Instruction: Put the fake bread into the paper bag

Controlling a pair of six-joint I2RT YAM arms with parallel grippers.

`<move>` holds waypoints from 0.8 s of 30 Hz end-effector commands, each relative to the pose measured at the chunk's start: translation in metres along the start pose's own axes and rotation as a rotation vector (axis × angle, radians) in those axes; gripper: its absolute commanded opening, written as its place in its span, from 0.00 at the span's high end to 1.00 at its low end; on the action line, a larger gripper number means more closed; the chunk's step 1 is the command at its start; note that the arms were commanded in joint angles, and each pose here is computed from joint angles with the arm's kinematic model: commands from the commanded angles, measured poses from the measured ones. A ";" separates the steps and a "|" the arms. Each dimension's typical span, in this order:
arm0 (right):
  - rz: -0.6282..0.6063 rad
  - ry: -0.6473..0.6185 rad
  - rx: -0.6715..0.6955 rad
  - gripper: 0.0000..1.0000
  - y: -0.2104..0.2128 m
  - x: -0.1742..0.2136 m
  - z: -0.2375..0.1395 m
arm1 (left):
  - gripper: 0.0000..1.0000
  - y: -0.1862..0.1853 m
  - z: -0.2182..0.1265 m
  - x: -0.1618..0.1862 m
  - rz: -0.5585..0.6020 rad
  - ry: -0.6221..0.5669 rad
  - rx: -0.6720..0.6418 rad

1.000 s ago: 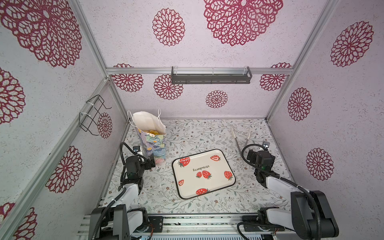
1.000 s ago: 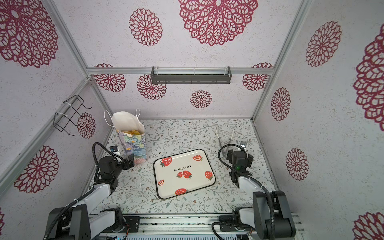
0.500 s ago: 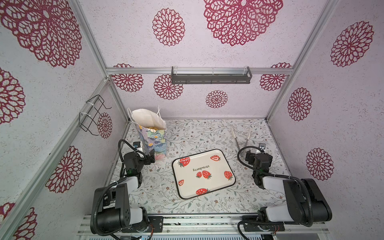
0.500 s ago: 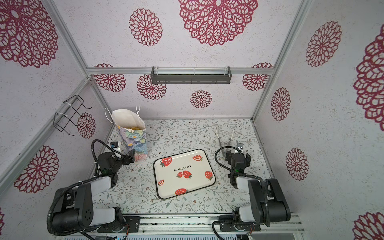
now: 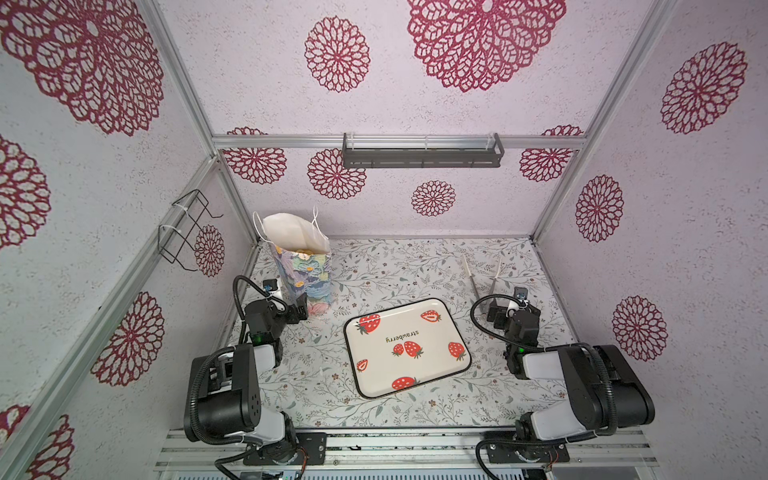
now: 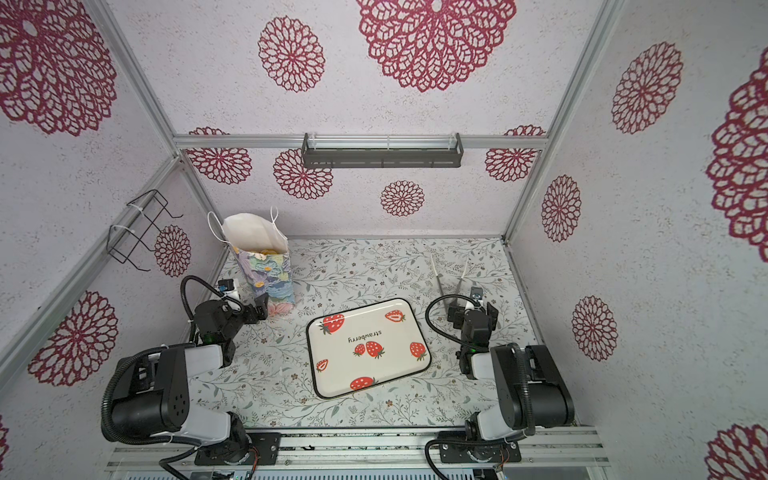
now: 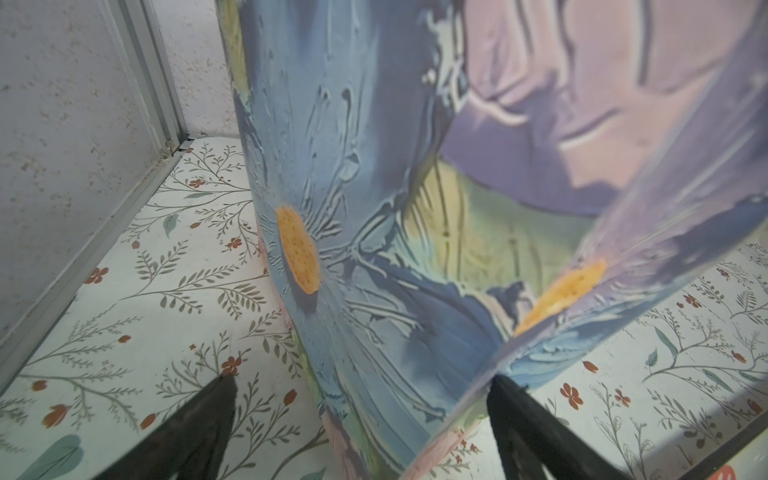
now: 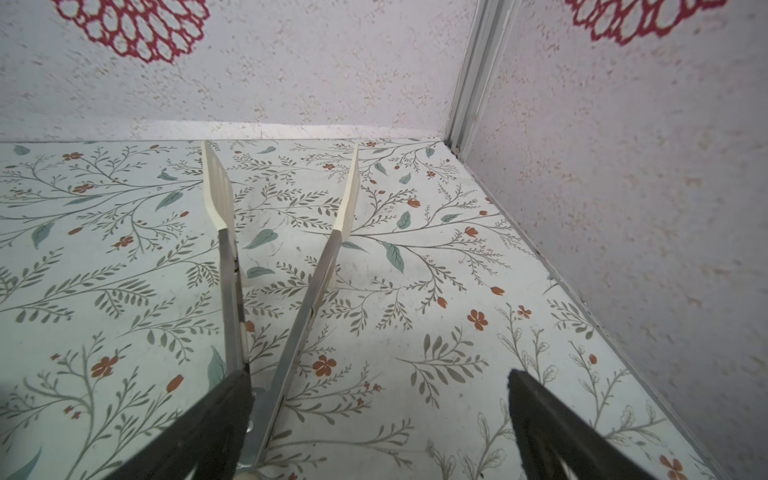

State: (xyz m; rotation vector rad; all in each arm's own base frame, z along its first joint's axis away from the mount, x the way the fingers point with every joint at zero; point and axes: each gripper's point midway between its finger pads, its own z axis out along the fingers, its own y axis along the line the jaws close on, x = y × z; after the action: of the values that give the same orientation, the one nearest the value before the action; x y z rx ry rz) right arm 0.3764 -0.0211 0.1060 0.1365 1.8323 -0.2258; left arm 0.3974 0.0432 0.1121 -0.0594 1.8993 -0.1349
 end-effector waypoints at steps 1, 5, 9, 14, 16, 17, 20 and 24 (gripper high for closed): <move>0.018 -0.077 -0.026 0.02 0.000 -0.015 -0.003 | 0.03 0.001 0.005 -0.016 0.026 -0.043 -0.019; 0.023 -0.075 -0.054 0.02 0.002 -0.009 -0.002 | 0.03 0.002 0.005 -0.015 0.030 -0.043 -0.031; 0.028 -0.068 -0.069 0.01 0.003 -0.007 0.000 | 0.03 0.002 0.005 -0.016 0.030 -0.046 -0.032; 0.033 -0.065 -0.077 0.01 0.002 -0.007 0.001 | 0.03 0.001 0.005 -0.016 0.031 -0.046 -0.030; 0.033 -0.068 -0.075 0.01 0.001 -0.007 0.000 | 0.03 0.001 0.005 -0.016 0.031 -0.046 -0.030; 0.033 -0.069 -0.075 0.01 0.001 -0.008 0.000 | 0.03 0.000 0.005 -0.015 0.031 -0.045 -0.031; 0.033 -0.067 -0.077 0.01 0.001 -0.007 0.000 | 0.03 0.000 0.005 -0.015 0.033 -0.044 -0.033; 0.031 -0.069 -0.073 0.01 0.001 -0.007 0.000 | 0.03 0.001 0.005 -0.015 0.034 -0.043 -0.035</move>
State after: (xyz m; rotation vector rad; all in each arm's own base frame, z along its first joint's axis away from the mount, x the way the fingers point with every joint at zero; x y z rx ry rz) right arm 0.3764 -0.0199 0.0995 0.0988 1.8212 -0.1503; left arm 0.4002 0.0428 0.1137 -0.0657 1.8968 -0.1070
